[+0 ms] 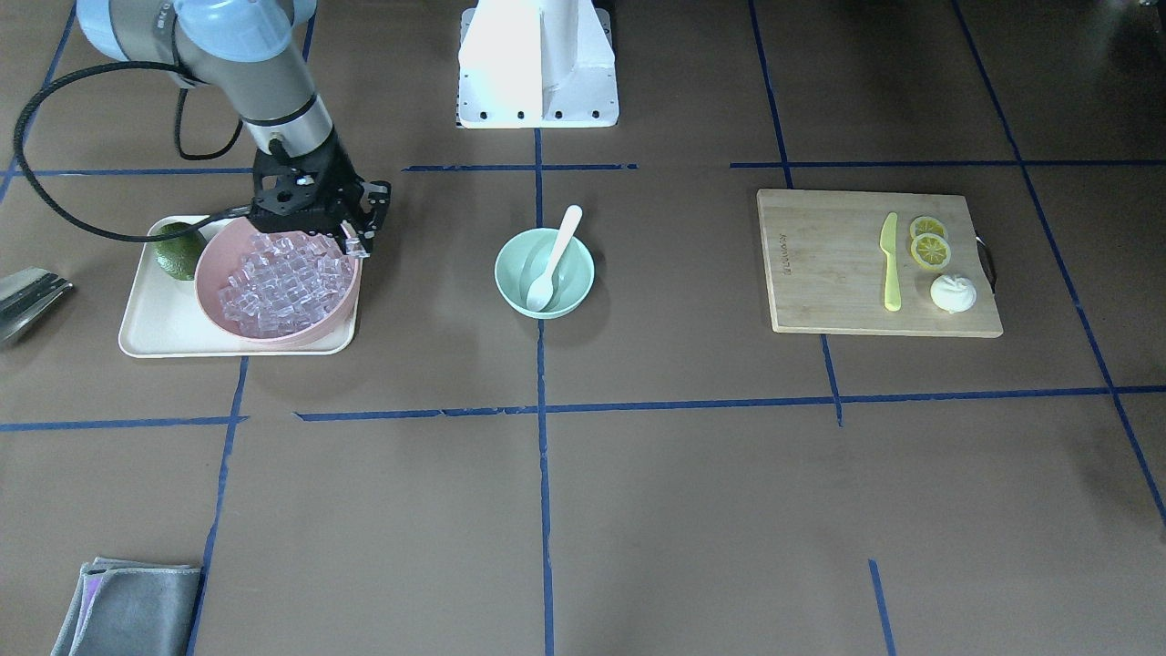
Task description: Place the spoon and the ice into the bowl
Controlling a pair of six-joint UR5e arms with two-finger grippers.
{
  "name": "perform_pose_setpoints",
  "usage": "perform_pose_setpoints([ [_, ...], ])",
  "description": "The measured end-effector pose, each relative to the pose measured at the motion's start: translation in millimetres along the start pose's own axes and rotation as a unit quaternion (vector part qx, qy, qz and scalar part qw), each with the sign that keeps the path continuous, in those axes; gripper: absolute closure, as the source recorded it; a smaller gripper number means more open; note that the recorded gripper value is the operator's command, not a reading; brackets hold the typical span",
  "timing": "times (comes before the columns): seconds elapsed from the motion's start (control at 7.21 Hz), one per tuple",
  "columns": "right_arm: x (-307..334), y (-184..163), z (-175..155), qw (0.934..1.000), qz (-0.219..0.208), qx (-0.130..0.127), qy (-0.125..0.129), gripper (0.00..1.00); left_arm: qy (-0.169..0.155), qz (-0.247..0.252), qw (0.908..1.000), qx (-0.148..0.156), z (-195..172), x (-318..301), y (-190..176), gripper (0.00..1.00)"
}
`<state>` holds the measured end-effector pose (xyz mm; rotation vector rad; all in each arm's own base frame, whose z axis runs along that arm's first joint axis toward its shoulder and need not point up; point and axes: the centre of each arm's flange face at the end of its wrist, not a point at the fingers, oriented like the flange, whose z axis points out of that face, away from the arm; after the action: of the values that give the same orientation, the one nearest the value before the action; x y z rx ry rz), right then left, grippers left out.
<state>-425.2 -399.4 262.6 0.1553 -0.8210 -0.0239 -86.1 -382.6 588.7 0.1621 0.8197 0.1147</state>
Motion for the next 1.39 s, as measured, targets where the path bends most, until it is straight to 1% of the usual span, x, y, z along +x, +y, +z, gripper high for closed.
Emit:
perform_pose_setpoints([
  [0.14,-38,2,-1,0.9998,-0.013,0.006,0.011,0.94,0.0,-0.001,1.0,-0.001,1,-1,2,0.0],
  [0.28,-69,1,2,0.9997,-0.014,0.008,0.02,0.94,0.001,-0.003,1.0,-0.002,1,-1,4,0.0],
  [0.69,-163,-14,37,0.9989,0.022,0.007,0.041,0.94,0.001,-0.004,1.0,-0.003,2,-1,5,0.0],
  [0.83,-184,-17,44,0.9985,0.03,0.007,0.046,0.94,0.001,-0.004,1.0,-0.003,2,-1,5,0.0],
  [0.97,-195,-16,50,0.9983,0.035,0.007,0.046,0.93,0.002,-0.003,1.0,-0.003,2,-1,5,0.0],
  [1.11,-202,-13,58,0.9983,0.041,0.008,0.041,0.84,0.003,-0.003,1.0,-0.003,2,-1,5,0.0],
  [1.39,-209,-6,72,0.9982,0.046,0.011,0.037,0.03,0.004,-0.005,1.0,-0.004,3,-1,6,0.0],
])
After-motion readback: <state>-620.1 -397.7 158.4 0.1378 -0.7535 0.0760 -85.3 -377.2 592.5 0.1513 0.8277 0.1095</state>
